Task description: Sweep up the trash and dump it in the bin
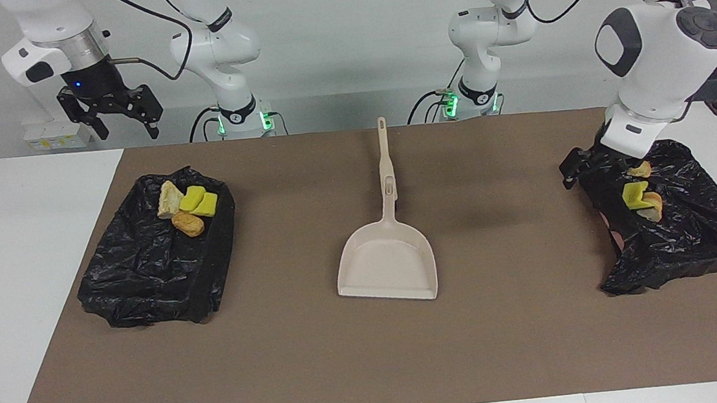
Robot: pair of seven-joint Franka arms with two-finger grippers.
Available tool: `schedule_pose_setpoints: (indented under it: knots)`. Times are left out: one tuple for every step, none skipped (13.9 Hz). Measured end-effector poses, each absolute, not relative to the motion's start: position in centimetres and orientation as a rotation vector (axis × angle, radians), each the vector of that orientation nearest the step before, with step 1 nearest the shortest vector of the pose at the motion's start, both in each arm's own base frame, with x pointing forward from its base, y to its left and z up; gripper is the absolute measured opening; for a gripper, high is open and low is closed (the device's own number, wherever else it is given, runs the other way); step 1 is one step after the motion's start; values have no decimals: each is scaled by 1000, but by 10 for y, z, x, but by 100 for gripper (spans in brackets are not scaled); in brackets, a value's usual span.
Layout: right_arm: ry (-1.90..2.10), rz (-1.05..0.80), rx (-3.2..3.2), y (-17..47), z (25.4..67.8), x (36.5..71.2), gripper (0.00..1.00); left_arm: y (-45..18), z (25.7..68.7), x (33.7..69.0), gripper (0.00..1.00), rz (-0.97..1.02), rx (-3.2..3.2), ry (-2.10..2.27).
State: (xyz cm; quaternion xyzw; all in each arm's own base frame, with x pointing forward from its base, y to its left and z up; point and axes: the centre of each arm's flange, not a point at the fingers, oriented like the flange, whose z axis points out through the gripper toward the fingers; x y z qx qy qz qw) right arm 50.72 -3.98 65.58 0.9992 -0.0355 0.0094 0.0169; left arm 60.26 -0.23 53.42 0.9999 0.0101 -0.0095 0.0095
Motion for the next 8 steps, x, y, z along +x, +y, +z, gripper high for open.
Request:
schedule_pose_setpoints:
  knots:
    - [-100, 29, 3106, -40, 656, 507, 100, 11, 538, 601, 100, -47, 3121, 39]
    - [-87, 29, 3106, -40, 656, 507, 100, 22, 543, 598, 100, -64, 3120, 47]
    - [-81, 29, 3106, -39, 656, 507, 100, 30, 549, 593, 100, -77, 3118, 54]
    - [-78, 29, 3106, -38, 656, 507, 100, 33, 557, 587, 100, -94, 3116, 58]
    - [-77, 29, 3106, -38, 656, 507, 100, 33, 564, 581, 100, -106, 3114, 59]
    - [-77, 29, 3106, -37, 656, 507, 100, 32, 572, 575, 100, -110, 3113, 56]
    - [-76, 29, 3106, -37, 656, 507, 100, 31, 582, 569, 100, -101, 3112, 52]
    - [-75, 29, 3106, -37, 656, 507, 100, 29, 593, 562, 100, -93, 3112, 46]
